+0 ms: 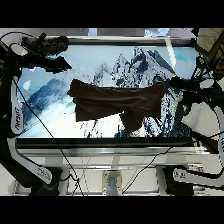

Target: Fold the shirts.

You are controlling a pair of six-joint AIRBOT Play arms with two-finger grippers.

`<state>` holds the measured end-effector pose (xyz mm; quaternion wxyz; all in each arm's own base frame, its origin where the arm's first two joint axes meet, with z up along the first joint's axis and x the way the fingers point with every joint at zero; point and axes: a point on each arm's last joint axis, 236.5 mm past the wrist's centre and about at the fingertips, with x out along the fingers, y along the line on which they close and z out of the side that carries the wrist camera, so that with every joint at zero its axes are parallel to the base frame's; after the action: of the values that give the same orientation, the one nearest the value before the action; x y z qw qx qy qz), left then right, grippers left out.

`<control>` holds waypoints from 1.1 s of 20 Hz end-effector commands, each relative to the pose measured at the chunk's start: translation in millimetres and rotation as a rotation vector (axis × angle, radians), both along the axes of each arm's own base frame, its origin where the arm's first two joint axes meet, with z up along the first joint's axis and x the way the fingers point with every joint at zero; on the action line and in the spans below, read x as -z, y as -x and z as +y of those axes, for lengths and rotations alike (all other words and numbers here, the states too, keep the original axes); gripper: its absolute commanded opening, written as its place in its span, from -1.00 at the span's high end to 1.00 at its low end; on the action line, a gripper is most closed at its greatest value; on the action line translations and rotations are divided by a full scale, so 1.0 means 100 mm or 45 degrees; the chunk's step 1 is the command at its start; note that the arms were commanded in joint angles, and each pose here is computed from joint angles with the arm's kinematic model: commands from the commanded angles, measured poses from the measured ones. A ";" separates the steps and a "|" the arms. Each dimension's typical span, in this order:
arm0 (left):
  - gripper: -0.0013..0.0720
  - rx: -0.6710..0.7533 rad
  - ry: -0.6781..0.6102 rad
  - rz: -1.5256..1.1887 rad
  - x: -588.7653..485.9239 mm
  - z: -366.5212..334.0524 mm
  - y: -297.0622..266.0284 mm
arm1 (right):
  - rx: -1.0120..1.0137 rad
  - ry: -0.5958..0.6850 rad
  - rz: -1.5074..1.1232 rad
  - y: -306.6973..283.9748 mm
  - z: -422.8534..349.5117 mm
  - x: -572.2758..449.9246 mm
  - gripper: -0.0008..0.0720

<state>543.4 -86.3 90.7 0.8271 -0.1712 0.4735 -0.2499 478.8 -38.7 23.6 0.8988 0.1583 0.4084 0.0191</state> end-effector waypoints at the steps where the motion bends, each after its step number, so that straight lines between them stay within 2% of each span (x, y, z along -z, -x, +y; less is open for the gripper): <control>1: -0.02 0.131 -0.004 0.123 0.01 -0.09 0.31 | -0.128 0.035 0.233 0.39 0.10 0.31 -0.05; 4: -0.01 0.197 -0.107 0.266 0.19 0.04 0.59 | -0.111 0.055 0.354 0.62 0.05 0.58 -0.02; 6: -0.01 0.226 -0.127 0.314 0.23 0.06 0.69 | -0.085 0.052 0.399 0.72 0.03 0.75 0.28; 12: -0.01 0.218 -0.111 0.338 0.22 0.04 0.72 | -0.145 -0.190 0.594 0.98 0.44 1.16 0.25; 22: -0.01 0.223 -0.107 0.354 0.22 0.03 0.75 | -0.103 -0.389 0.564 0.79 0.67 1.39 0.25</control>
<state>469.6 -83.0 68.8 0.7363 -0.1271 0.6050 -0.2751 396.2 19.8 -105.5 0.7605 0.2498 0.5945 0.0763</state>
